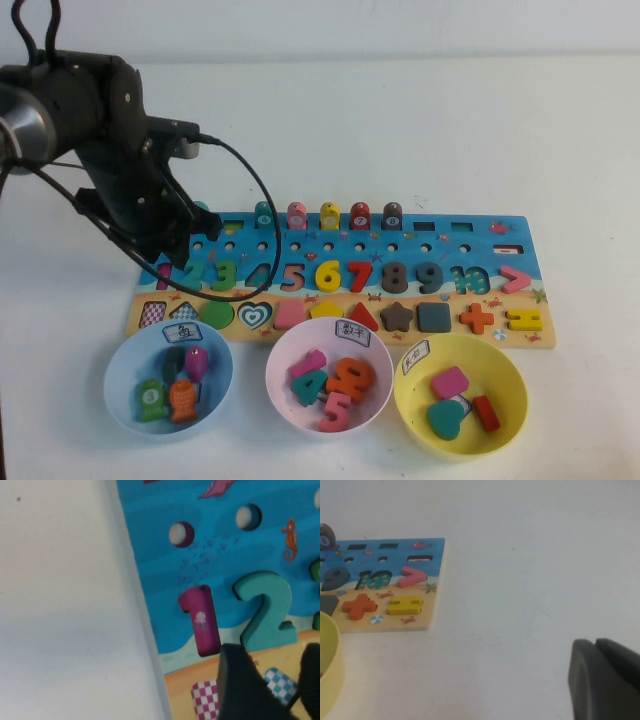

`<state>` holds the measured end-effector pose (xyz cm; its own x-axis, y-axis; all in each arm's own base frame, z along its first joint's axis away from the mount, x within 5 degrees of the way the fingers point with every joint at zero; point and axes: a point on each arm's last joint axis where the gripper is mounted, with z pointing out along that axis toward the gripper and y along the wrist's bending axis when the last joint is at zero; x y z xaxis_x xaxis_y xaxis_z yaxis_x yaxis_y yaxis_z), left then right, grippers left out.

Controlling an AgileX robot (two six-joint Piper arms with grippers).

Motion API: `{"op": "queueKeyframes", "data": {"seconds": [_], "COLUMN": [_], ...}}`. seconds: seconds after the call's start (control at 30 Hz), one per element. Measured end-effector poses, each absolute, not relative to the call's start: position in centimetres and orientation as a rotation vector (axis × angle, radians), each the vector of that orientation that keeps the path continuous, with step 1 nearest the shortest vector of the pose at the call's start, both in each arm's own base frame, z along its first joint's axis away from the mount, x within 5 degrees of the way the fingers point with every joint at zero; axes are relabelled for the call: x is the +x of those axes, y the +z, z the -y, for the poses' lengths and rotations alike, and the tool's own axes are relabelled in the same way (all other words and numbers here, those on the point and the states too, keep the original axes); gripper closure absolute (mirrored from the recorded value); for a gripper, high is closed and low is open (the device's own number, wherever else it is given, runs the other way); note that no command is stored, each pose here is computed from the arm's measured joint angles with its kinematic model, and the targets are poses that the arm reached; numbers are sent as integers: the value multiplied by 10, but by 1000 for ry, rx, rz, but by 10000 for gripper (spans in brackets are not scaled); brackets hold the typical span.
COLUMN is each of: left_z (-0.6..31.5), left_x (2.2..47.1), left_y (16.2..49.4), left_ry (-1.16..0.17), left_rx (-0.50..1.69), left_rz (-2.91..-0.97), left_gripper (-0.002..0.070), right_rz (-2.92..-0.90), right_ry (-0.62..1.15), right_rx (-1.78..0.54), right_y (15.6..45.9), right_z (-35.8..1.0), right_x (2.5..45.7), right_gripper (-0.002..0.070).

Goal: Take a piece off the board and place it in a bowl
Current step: Pick up the "number 2"

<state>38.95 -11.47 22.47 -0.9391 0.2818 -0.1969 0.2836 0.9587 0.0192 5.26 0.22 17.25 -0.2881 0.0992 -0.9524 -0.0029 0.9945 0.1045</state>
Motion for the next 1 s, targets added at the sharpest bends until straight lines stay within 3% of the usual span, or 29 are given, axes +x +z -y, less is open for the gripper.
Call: {"op": "queueKeyframes", "data": {"seconds": [0.1, 0.4, 0.63, 1.0], "left_z": [117, 127, 123, 123], "left_x": [394, 397, 401, 402], "left_y": [216, 198, 192, 183], "left_ry": [-36, -175, -91, -81], "left_rx": [398, 375, 340, 338], "left_rz": [-2914, -2942, -2944, -2964], "left_gripper": [389, 318, 309, 308], "right_rz": [-1861, -1861, -1861, -1861], "right_ry": [100, 100, 100, 100], "right_rx": [70, 70, 70, 70], "right_y": [173, 173, 173, 173], "right_z": [-2, -2, -2, -2], "right_x": [53, 53, 53, 53], "right_gripper": [694, 694, 694, 694]}}
